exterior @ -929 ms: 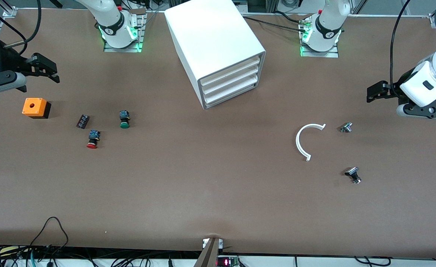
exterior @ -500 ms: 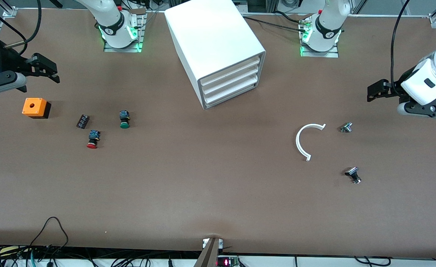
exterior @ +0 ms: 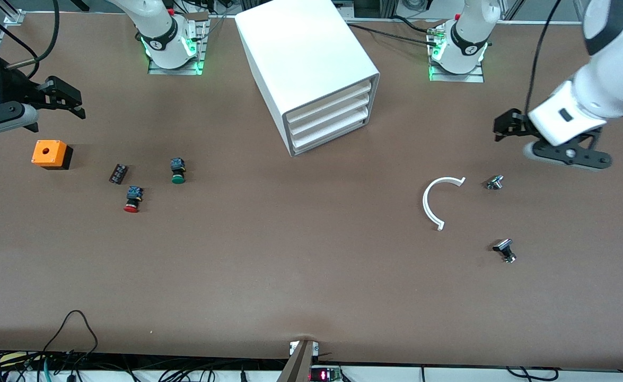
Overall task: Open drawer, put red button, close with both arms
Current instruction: 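Move the left gripper toward the white cabinet's top drawer front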
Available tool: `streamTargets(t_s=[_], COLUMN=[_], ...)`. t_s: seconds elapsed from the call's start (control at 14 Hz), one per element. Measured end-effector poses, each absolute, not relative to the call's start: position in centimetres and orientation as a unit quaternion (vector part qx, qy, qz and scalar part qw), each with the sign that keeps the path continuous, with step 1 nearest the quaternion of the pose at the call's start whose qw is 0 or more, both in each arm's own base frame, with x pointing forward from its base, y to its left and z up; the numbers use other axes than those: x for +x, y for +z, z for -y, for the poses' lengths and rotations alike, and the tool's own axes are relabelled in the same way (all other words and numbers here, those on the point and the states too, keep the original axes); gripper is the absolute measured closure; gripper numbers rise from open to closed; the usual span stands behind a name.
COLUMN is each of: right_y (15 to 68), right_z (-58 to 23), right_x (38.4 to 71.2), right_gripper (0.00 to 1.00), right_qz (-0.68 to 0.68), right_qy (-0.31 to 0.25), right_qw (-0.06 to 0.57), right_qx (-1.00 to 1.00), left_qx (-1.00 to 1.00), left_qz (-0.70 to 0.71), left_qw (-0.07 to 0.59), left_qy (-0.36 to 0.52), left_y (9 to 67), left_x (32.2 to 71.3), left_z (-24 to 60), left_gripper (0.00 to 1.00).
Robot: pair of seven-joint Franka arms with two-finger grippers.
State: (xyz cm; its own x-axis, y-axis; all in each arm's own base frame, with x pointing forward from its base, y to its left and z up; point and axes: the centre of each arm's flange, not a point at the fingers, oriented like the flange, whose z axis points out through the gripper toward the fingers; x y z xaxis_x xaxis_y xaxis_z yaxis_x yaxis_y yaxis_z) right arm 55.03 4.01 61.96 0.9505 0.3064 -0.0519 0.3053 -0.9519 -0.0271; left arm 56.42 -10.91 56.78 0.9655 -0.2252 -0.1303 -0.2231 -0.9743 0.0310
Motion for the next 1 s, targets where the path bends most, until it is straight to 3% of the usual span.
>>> streamTargets(t_s=[0.57,1.0], right_y=[61.9,61.9], right_z=[-4.0,-4.0], right_x=[55.1,55.1], right_gripper=[0.00,0.00], right_qz=[0.155,0.155], right_qy=[0.028,0.028], right_qw=[0.009,0.009], right_qx=[-0.987,-0.987], left_qx=[0.978,0.923], left_qz=[0.176,0.294], left_qw=[0.028,0.183], left_qy=[-0.110,-0.170], left_y=[53.0,47.5], left_x=[54.6,55.3], left_z=[22.8,26.9], left_gripper=[0.00,0.00])
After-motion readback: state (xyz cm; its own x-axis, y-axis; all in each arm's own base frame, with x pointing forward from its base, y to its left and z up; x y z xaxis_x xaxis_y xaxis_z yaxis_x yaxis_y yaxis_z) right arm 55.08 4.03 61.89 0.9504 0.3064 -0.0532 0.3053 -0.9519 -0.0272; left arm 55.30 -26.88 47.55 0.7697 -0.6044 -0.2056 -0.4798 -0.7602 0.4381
